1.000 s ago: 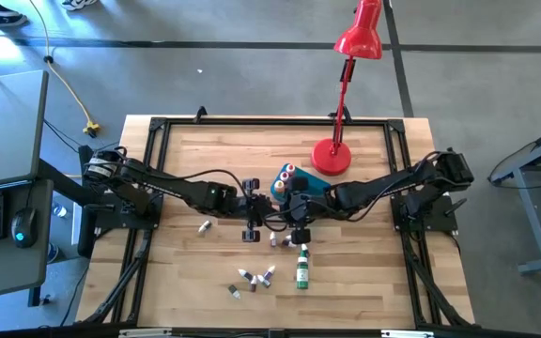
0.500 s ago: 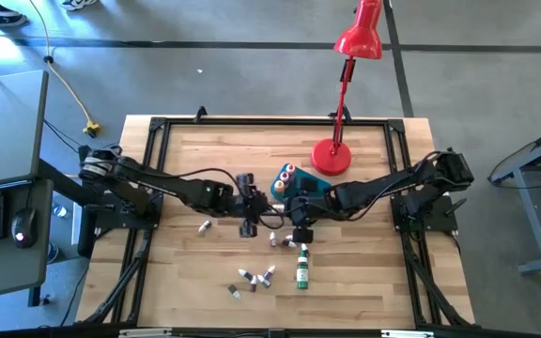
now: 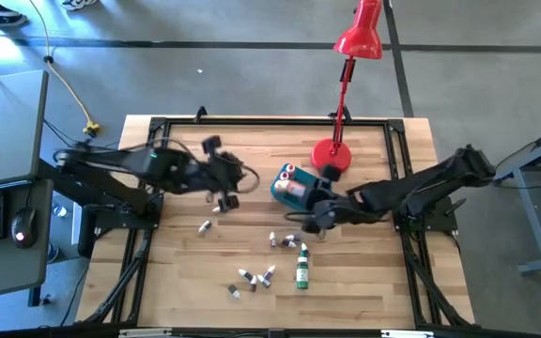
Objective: Pick & Place food coloring
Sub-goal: Put the big yellow food coloring bottle into the blue container
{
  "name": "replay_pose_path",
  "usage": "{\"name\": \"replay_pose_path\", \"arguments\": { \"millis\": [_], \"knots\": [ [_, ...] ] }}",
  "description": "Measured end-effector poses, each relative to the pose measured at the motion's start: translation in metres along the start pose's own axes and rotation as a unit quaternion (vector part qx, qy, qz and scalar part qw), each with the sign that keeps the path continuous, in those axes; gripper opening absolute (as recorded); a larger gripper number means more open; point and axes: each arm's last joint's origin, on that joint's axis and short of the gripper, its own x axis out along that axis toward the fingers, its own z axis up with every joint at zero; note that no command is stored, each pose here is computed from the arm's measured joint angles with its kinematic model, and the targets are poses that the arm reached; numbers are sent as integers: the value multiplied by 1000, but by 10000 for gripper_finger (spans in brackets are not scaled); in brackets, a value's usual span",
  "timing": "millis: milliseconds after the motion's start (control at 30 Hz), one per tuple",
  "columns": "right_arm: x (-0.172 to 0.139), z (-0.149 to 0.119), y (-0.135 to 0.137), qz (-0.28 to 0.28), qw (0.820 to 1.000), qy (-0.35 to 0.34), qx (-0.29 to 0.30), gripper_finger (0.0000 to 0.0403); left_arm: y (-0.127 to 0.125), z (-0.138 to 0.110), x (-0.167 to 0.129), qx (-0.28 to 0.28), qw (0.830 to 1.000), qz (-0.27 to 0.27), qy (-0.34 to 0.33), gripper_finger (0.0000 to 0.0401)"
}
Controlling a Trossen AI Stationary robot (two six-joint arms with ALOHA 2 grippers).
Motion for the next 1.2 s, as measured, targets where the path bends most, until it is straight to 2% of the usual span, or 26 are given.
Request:
{"name": "replay_pose_path", "arguments": {
  "millis": [67, 167, 233, 333, 467, 567, 667, 733, 800, 867, 933, 967, 1100, 1200],
  "knots": [
    [-17, 1, -8, -27, 999, -17, 3, 129, 11, -4, -15, -12, 1000, -2, -15, 132],
    [-38, -1, -15, -75, 996, -40, 21, 129, 19, -7, -25, -62, 995, -14, -79, 126],
    [-46, -8, -16, -102, 993, -61, 28, 129, 8, -15, -10, -56, 992, -28, -109, 123],
    [-43, -28, -11, -108, 991, -74, 31, 129, -8, -34, 13, -36, 983, -69, -166, 121],
    [-37, -51, -6, -128, 982, -125, 64, 129, -21, -50, 40, -78, 947, -76, -304, 121],
    [-33, -61, -4, -139, 970, -175, 92, 129, -28, -63, 59, -116, 903, -99, -402, 121],
    [-34, -63, -6, -109, 957, -243, 114, 129, -35, -75, 71, -135, 868, -129, -461, 121],
    [-37, -63, -8, -62, 941, -311, 116, 129, -36, -78, 77, -161, 850, -135, -482, 121],
    [-38, -66, -10, -8, 920, -379, 101, 129, -42, -79, 86, -169, 846, -147, -483, 121],
    [-38, -68, -14, 52, 890, -444, 92, 129, -45, -76, 96, -168, 849, -148, -479, 121],
    [-37, -71, -17, 97, 865, -484, 89, 129, -49, -68, 99, -168, 845, -159, -482, 121],
    [-36, -70, -19, 111, 859, -491, 92, 129, -51, -64, 101, -169, 840, -172, -486, 121],
    [-29, -69, -25, 124, 855, -490, 113, 129, -60, -45, 112, -132, 836, -196, -495, 121],
    [-26, -69, -29, 125, 854, -489, 123, 129, -61, -28, 116, -101, 837, -183, -506, 123]
  ]
}}
